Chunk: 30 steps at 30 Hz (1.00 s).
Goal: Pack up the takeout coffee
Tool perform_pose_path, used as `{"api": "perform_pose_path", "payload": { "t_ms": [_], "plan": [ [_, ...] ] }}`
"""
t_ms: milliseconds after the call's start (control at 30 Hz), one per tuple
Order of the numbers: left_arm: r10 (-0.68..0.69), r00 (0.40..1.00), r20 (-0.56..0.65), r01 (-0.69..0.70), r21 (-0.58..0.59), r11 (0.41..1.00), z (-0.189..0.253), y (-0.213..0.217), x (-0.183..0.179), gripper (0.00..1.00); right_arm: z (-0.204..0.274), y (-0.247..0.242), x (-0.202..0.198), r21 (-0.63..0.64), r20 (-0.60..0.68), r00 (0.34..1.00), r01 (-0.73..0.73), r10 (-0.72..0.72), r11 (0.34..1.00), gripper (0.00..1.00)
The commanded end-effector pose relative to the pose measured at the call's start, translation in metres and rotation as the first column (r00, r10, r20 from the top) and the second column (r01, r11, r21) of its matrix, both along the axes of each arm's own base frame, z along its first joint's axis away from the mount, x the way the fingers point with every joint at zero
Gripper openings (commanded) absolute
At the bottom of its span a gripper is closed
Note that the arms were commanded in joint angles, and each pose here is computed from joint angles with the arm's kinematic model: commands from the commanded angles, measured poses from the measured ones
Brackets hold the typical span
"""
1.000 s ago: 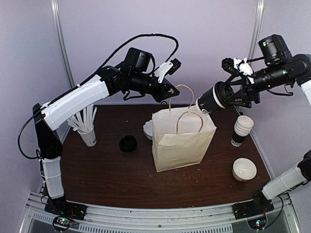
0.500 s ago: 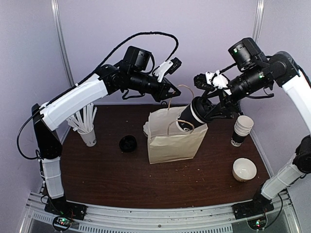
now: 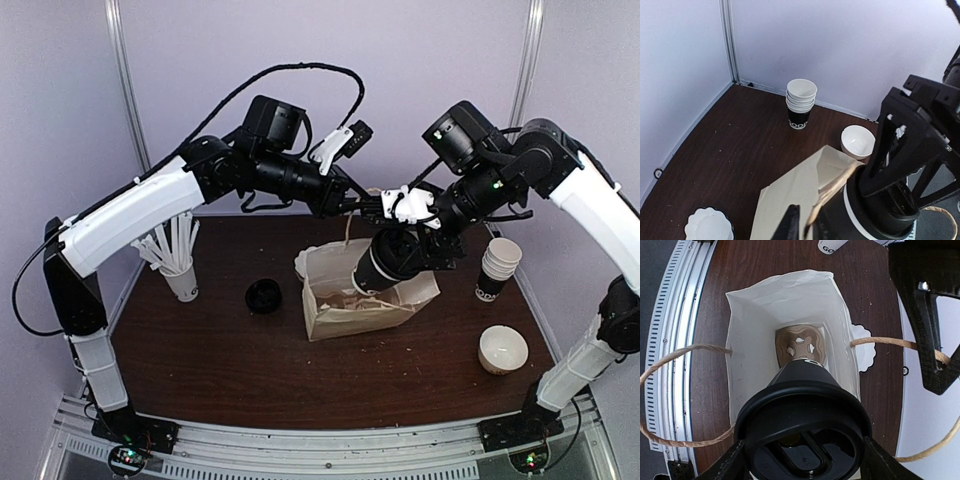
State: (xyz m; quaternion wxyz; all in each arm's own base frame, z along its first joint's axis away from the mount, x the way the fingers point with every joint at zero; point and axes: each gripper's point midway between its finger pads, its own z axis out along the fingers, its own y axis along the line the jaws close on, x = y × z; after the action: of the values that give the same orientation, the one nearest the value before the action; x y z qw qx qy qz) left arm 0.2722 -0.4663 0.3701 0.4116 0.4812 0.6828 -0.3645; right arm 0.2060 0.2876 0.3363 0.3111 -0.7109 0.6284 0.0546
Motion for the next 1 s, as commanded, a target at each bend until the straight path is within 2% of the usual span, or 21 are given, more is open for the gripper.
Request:
{"api": "perform_pose_path", "payload": {
  "t_ms": [0, 133, 300, 533, 633, 733, 833, 967],
  "plan": [
    [-0.021, 0.999, 0.029, 0.023, -0.093, 0.995, 0.034, 0.002, -0.012, 0.29, -0.001, -0.005, -0.001, -0.043, 0.083, 0.997, 0.012, -0.009, 0.999, 0.72],
    [-0.044, 0.999, 0.021, 0.046, -0.098, 0.994, 0.037, 0.007, -0.022, 0.53, -0.022, -0.01, -0.011, -0.117, 0.095, 0.995, -0.021, 0.032, 0.993, 0.72],
    [-0.148, 0.989, 0.007, 0.148, -0.081, 0.986, 0.036, 0.017, -0.048, 0.68, -0.04, -0.014, -0.02, -0.168, 0.104, 0.993, -0.043, 0.062, 0.985, 0.71],
    [-0.178, 0.984, 0.029, 0.18, -0.055, 0.982, 0.036, 0.04, -0.067, 0.77, -0.043, -0.017, -0.017, -0.221, 0.158, 0.983, -0.058, 0.094, 0.973, 0.7],
    [-0.071, 0.995, 0.076, 0.072, -0.003, 0.997, 0.025, 0.05, -0.04, 0.79, -0.052, -0.014, -0.015, -0.262, 0.156, 0.979, -0.084, 0.128, 0.961, 0.7],
    [0.069, 0.997, 0.024, -0.069, 0.013, 0.998, 0.004, 0.06, 0.0, 0.79, -0.058, -0.011, -0.016, -0.291, 0.146, 0.976, -0.115, 0.162, 0.95, 0.7],
    [0.119, 0.993, -0.004, -0.119, 0.046, 0.992, -0.02, 0.061, 0.025, 0.78, -0.064, -0.011, -0.018, -0.328, 0.129, 0.972, -0.143, 0.194, 0.934, 0.7],
    [0.122, 0.992, -0.029, -0.118, 0.1, 0.988, -0.043, 0.053, 0.037, 0.78, -0.066, -0.013, -0.029, -0.363, 0.115, 0.96, -0.199, 0.255, 0.91, 0.7]
  ]
}}
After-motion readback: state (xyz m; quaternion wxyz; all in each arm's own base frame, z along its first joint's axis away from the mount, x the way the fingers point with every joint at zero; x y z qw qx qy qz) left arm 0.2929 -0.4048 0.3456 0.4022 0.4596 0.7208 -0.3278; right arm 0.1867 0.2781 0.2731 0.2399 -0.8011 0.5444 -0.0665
